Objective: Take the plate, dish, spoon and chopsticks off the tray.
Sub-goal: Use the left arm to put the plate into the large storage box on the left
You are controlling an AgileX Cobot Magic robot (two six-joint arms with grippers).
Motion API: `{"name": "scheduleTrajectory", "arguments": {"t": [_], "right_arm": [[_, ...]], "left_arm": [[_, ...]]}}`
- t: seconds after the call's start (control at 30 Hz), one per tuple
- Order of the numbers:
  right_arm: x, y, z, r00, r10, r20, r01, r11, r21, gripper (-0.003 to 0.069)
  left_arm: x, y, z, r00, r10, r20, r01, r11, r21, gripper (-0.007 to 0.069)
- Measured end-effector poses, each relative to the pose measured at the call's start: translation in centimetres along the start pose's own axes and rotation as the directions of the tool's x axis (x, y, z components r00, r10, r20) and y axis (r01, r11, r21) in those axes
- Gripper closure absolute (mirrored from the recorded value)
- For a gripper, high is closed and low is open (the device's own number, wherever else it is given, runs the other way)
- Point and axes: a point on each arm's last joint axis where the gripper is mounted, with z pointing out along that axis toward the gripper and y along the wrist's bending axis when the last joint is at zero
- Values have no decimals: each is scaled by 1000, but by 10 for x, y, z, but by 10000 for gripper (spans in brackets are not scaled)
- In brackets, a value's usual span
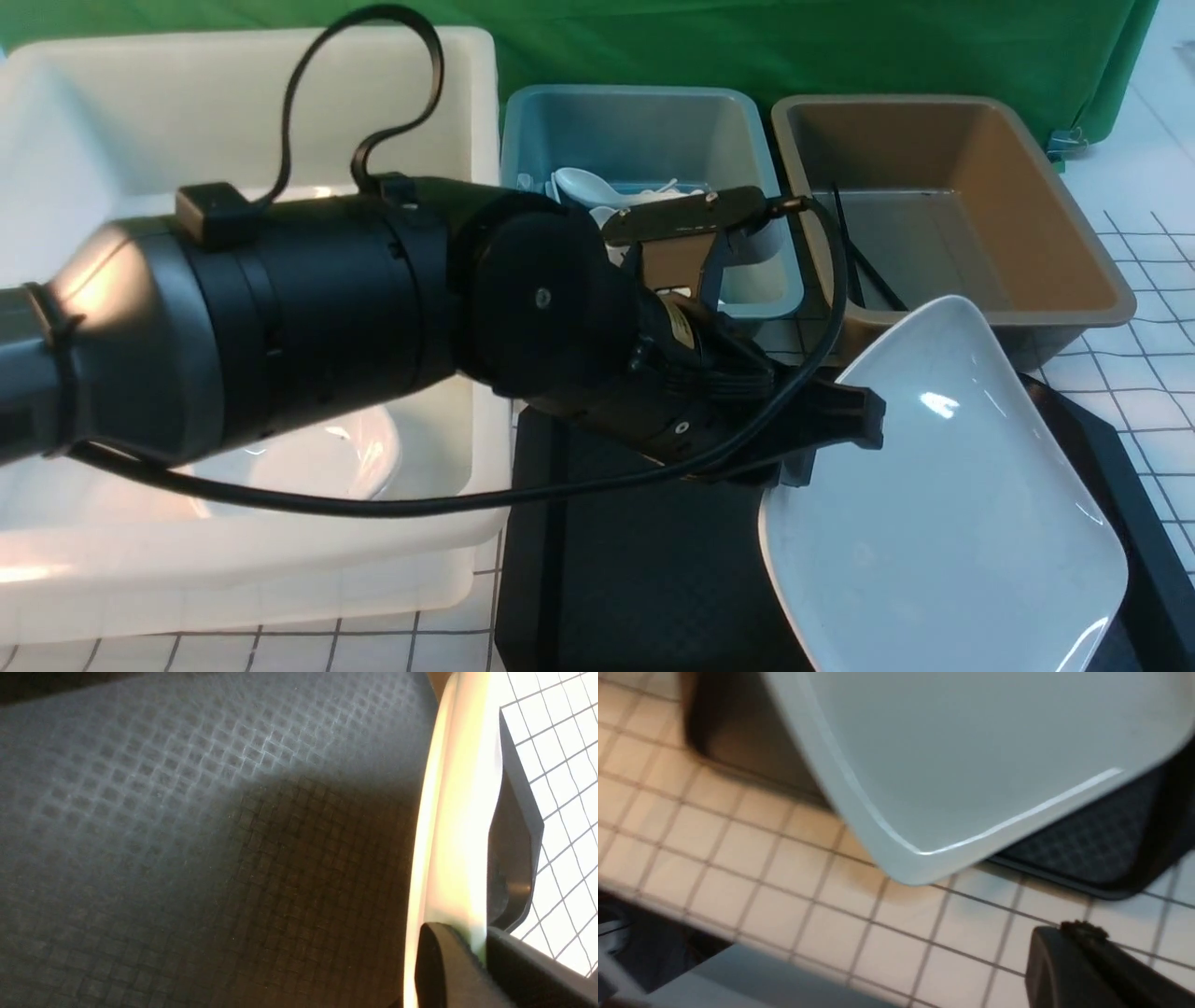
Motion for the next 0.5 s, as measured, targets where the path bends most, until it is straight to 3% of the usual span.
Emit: {"name": "scheduleTrajectory", "arguments": {"t": [0.1, 0.2, 0.5], "right_arm": [[5, -6, 18, 997, 60, -57, -55, 995, 77, 629], [10, -7, 38, 990, 95, -107, -85, 992, 97, 629], [5, 3, 79, 969, 168, -179, -164, 986, 41, 629]], "left_arm": [[1, 3, 0, 1000, 6, -12, -6, 1000, -27, 607], [2, 5, 0, 1000, 7, -15, -8, 999, -47, 608], [12, 16, 12, 997, -2, -79, -6, 995, -101, 611]]}}
